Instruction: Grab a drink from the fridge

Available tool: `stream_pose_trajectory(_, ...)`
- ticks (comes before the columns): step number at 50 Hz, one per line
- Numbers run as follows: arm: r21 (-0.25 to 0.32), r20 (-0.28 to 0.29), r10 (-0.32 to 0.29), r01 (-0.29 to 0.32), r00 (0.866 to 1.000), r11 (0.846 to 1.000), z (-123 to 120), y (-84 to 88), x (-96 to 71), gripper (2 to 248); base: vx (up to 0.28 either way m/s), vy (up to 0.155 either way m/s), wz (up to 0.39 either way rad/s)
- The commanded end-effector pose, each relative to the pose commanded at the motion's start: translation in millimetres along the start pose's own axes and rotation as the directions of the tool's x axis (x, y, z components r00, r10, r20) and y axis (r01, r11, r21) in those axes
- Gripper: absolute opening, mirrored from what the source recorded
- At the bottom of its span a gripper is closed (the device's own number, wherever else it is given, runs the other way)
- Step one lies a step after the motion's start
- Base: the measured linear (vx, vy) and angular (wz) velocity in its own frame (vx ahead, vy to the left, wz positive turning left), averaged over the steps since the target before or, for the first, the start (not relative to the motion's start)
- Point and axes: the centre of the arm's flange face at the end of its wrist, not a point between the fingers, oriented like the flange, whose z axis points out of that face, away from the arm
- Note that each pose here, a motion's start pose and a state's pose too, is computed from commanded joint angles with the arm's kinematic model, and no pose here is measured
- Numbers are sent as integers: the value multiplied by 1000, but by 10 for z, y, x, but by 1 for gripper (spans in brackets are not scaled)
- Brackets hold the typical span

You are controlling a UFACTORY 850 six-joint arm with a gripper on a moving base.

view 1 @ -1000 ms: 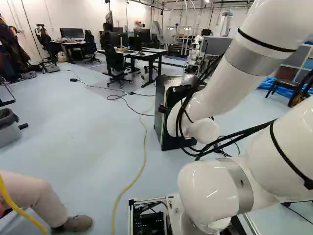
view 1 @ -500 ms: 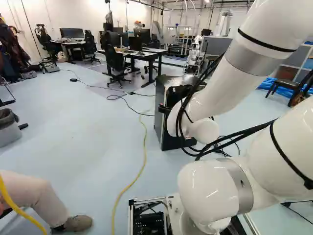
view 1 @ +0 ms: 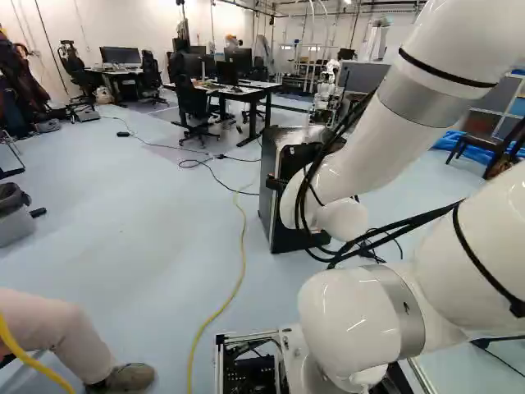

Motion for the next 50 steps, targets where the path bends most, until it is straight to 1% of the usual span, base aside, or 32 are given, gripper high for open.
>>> stream_pose_trajectory(50, 0, 0, 0, 0, 1000, 1000, 0, 0, 0, 247, 38, 1, -2)
